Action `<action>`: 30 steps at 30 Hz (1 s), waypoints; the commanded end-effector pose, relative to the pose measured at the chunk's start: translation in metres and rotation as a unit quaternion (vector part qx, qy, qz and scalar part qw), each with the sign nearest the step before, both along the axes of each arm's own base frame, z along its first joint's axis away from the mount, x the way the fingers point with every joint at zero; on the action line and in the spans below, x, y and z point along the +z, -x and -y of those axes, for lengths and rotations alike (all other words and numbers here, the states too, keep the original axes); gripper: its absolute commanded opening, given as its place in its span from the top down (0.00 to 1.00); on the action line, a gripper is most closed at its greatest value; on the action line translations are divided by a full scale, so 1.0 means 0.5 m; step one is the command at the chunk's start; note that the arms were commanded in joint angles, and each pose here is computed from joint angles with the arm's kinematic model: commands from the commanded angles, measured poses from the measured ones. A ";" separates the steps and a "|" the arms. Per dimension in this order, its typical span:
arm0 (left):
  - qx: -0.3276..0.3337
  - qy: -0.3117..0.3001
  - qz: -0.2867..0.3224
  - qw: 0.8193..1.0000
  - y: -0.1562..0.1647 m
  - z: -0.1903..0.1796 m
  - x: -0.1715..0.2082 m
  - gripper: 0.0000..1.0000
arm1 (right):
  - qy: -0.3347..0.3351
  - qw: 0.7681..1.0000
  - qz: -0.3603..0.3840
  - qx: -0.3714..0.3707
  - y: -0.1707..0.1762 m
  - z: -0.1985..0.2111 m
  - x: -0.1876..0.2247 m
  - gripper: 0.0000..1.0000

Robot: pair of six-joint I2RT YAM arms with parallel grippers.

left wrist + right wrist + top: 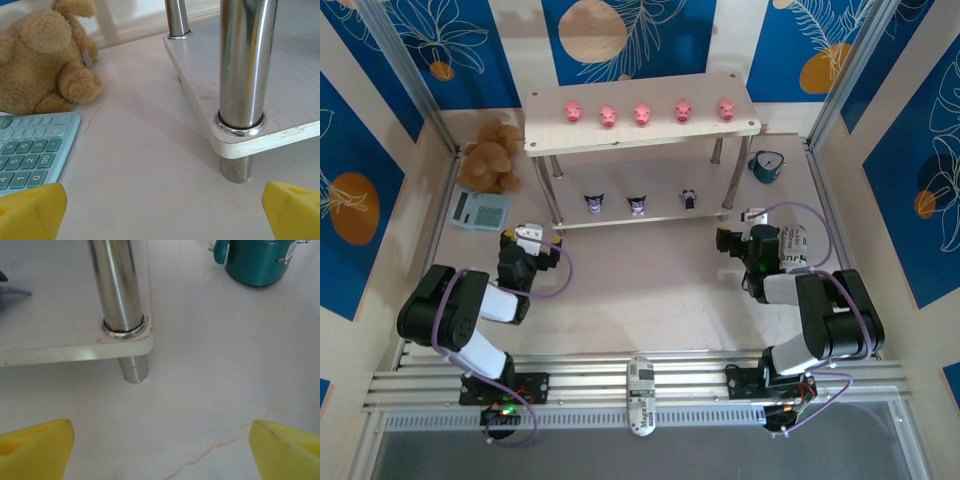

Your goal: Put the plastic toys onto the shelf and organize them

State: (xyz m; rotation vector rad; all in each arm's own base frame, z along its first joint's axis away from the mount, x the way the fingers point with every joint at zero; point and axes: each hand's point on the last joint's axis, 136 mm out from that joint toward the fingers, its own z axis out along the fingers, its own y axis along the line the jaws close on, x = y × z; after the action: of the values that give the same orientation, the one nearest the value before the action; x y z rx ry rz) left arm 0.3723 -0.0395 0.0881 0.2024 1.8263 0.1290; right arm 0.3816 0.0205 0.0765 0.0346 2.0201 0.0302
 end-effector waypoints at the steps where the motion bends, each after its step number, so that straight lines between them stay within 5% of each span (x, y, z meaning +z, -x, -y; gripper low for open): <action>1: 0.000 0.012 0.010 1.000 -0.018 -0.003 0.021 0.00 | -0.037 0.998 0.054 -0.003 -0.032 0.021 0.039 0.09; 5: 0.005 0.015 0.000 1.000 -0.025 -0.008 0.017 0.00 | -0.033 0.999 0.033 -0.001 -0.029 0.018 0.031 0.07; 6: 0.003 0.015 0.001 1.000 -0.025 -0.007 0.019 0.00 | -0.031 0.999 0.043 0.000 -0.030 0.018 0.035 0.01; 30: 0.016 0.018 -0.008 1.000 -0.031 -0.015 0.015 0.00 | -0.030 0.999 0.042 -0.002 -0.030 0.017 0.035 0.01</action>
State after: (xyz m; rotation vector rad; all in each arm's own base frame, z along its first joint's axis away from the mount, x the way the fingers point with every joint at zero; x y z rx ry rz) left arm 0.3808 -0.0355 0.0840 0.1757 1.8718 0.1258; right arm 0.3886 0.0084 0.0790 0.0829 1.9899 0.0715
